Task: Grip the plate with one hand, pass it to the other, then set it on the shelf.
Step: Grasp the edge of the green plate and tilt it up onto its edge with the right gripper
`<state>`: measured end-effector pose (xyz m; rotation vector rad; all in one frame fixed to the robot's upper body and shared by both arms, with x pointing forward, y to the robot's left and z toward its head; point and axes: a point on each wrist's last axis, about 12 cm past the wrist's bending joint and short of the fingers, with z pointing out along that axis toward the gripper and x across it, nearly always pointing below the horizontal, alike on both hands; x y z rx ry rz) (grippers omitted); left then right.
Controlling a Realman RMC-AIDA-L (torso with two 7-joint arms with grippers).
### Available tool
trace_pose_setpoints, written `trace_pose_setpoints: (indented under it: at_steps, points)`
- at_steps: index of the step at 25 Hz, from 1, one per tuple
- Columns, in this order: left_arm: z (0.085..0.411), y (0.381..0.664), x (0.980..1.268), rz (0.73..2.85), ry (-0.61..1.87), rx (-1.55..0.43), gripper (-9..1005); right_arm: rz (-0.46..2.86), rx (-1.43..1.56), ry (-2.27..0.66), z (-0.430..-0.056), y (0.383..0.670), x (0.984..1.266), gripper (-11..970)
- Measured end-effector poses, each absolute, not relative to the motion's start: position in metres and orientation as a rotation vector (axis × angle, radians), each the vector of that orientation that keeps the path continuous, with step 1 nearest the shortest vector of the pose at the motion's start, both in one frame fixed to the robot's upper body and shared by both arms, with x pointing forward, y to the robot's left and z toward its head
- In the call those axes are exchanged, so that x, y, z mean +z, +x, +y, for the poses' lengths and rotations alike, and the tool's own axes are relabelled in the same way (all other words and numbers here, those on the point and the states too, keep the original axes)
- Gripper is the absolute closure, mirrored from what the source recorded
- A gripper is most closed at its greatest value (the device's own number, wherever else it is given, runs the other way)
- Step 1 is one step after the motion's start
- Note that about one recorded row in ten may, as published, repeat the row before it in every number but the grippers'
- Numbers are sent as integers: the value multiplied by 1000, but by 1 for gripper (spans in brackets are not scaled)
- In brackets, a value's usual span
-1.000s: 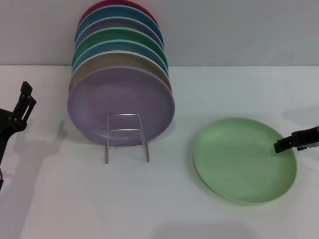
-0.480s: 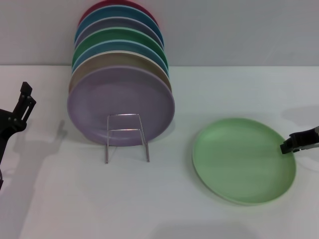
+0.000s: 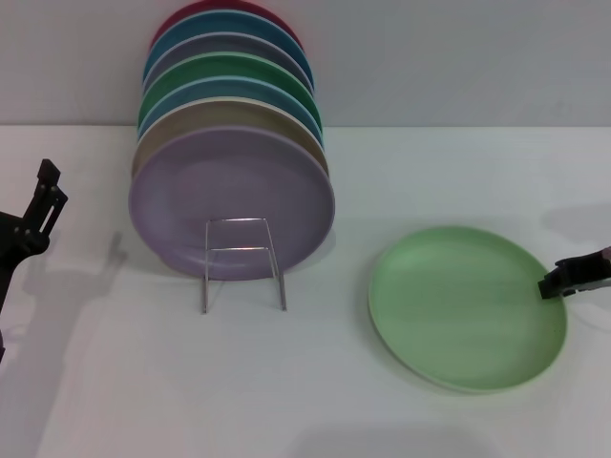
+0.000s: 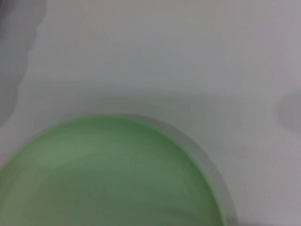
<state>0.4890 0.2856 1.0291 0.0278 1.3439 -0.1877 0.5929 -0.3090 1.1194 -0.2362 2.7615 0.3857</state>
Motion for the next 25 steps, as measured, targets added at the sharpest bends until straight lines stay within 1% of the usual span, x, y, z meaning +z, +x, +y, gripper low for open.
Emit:
trace_pose_setpoints:
  at_steps: [7, 19, 24, 25]
  points:
    - [285, 489, 1029, 1344, 26, -188, 205, 2761, 383, -257, -306, 595, 1117, 780]
    - [286, 488, 1029, 1343, 26, -188, 211, 2754, 377, -285, -305, 597, 1117, 829]
    - [285, 489, 1029, 1342, 26, -188, 214, 2743, 370, -302, -305, 597, 1119, 911]
    - [285, 489, 1029, 1343, 26, -189, 215, 2738, 368, -307, -306, 597, 1119, 912]
